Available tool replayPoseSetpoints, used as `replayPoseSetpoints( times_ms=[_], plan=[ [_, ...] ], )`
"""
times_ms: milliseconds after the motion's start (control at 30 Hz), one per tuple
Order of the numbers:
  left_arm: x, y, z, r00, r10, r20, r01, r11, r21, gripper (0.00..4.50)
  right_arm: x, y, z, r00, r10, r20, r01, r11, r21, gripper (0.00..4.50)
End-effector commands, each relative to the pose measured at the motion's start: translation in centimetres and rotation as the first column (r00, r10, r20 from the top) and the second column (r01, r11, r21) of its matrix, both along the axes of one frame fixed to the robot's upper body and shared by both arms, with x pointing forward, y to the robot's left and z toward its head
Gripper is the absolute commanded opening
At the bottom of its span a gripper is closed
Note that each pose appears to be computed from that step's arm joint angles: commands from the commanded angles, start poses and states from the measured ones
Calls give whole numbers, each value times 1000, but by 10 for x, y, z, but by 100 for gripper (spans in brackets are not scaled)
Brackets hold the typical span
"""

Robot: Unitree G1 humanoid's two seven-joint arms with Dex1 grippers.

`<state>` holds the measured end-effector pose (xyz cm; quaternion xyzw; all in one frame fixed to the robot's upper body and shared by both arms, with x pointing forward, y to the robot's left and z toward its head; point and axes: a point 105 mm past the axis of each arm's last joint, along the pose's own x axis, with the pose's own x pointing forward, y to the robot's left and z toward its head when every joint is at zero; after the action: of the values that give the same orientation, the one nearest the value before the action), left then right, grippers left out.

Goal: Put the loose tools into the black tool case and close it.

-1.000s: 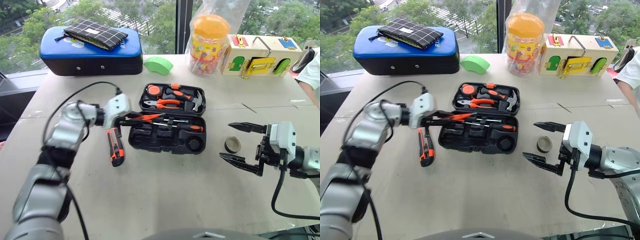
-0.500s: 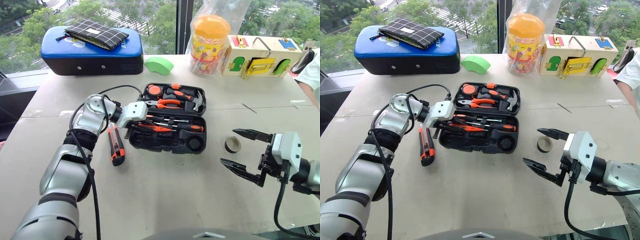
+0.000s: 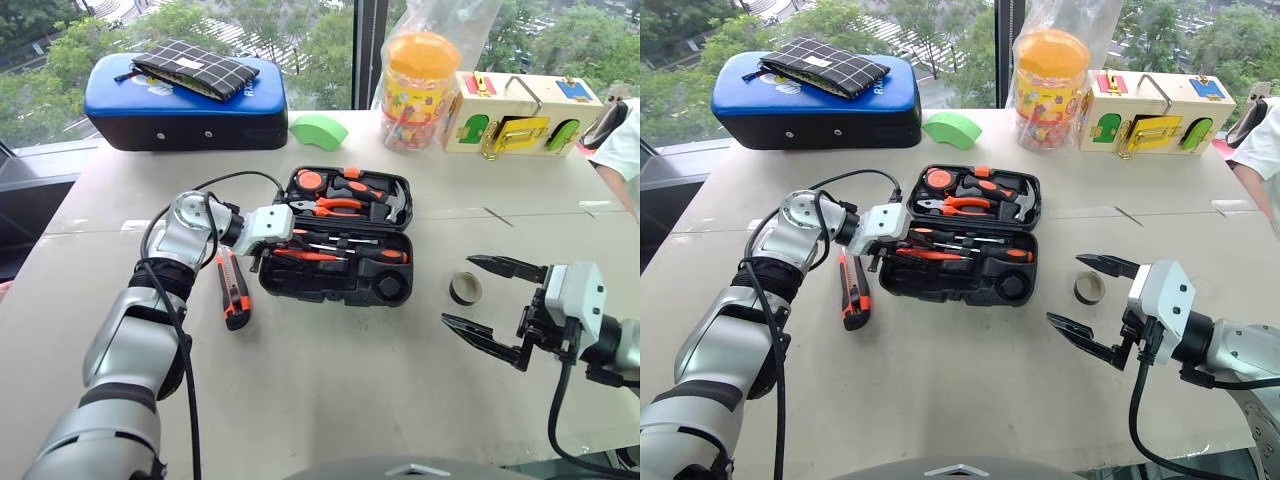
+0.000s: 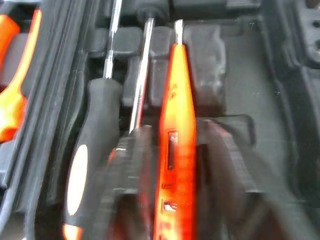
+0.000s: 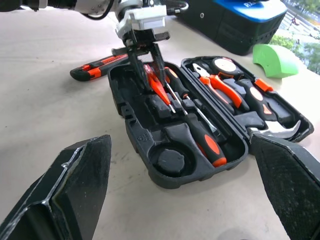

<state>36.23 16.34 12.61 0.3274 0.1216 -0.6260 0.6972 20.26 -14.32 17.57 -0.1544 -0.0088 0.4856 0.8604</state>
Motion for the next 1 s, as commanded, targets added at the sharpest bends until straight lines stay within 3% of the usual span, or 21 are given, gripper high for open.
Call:
replayPoseSetpoints(
  times_ms=[33, 67, 133, 267, 333, 433, 567, 800, 833, 900, 967, 1000],
  plan=[
    [5, -7, 46, 1000, 15, 3, -15, 987, -157, 314, -1, -2, 8, 999, 7, 47, -7, 1000, -7, 450],
    [4, -7, 49, 998, 36, -54, -47, 978, -203, 314, 0, -1, 8, 999, 7, 49, -6, 1000, -7, 450],
    [2, -8, 49, 993, 70, -98, -94, 959, -267, 247, 0, -1, 8, 999, 5, 52, -5, 1000, -5, 450],
    [0, -12, 44, 970, 174, -171, -226, 908, -352, 47, 1, 1, 8, 998, 0, 55, 0, 1000, 0, 450],
    [-1, -9, 19, 943, 286, -170, -327, 887, -327, 23, 1, 1, 7, 998, -1, 56, 1, 1000, 0, 450],
    [-4, -1, -12, 900, 410, -146, -435, 866, -247, 23, 1, 2, 7, 998, -1, 57, 1, 1000, 1, 450],
    [-33, 10, -56, 889, 425, -168, -446, 888, -110, 23, 1, 2, 7, 999, 3, 54, -3, 1000, 0, 450],
    [-44, 12, -56, 875, 464, -138, -482, 862, -159, 23, 5, 2, 6, 998, 13, 55, -13, 1000, 0, 450],
    [-40, 9, -45, 870, 474, -140, -494, 836, -239, 23, 5, 3, 6, 998, 19, 56, -19, 1000, 1, 450],
    [-24, 14, 0, 800, 559, -218, -585, 646, -490, 23, 7, 6, 6, 997, 40, 59, -40, 999, 9, 450],
    [-26, 30, 29, 738, 618, -270, -629, 484, -609, 23, 8, 8, 7, 996, 59, 60, -60, 998, 15, 450],
    [-30, 38, 34, 706, 650, -281, -649, 434, -625, 72, 9, 9, 6, 996, 64, 59, -65, 998, 16, 450]
  ],
)
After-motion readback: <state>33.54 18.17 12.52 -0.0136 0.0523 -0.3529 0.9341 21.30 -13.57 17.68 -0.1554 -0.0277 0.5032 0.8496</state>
